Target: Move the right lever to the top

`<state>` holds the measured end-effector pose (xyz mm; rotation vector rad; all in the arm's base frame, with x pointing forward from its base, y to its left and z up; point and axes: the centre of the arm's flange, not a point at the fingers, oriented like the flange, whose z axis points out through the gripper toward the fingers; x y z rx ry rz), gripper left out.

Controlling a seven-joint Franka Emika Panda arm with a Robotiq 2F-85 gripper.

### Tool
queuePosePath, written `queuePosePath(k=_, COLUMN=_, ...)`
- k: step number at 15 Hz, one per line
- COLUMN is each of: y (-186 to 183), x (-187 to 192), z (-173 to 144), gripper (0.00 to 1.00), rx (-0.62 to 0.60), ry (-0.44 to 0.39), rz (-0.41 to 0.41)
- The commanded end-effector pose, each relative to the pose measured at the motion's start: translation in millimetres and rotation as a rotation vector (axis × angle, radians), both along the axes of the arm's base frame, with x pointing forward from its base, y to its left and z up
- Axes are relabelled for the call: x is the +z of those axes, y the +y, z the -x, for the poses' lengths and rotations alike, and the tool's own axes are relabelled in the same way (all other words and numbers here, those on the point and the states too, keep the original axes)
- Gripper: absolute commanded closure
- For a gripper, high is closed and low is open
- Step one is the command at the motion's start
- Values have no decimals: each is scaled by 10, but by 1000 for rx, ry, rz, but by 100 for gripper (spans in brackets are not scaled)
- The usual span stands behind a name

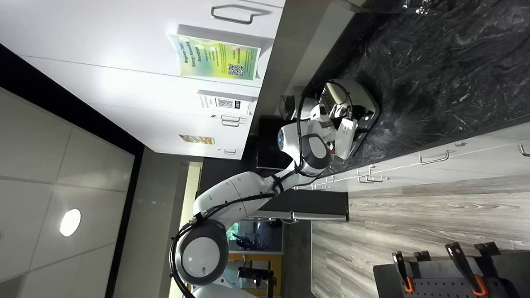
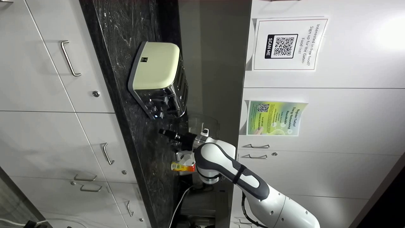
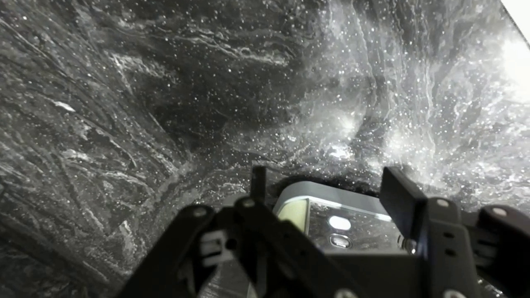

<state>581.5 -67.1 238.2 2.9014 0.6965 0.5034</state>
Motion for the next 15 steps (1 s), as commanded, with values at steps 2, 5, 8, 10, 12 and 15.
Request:
queuePosePath(k=2, y=-36, x=25, z=-23, gripper=66, rx=14, ry=-51, rz=-14)
queuePosePath(k=5, y=-66, x=6, z=-44, gripper=88, rx=15, ry=-40, rz=-17)
queuePosePath(k=8, y=-69, x=-36, z=-44, gripper=100, rx=23, ry=-14, rz=-13)
queuePosePath(k=10, y=-50, x=-58, z=-32, gripper=100, rx=36, ry=10, rz=-18)
queuePosePath(k=12, y=-9, x=-93, z=7, gripper=99, rx=-2, ry=-3, rz=-21)
queuePosePath(k=15, y=-7, x=-110, z=10, gripper=99, rx=-2, ry=-1, rz=-22)
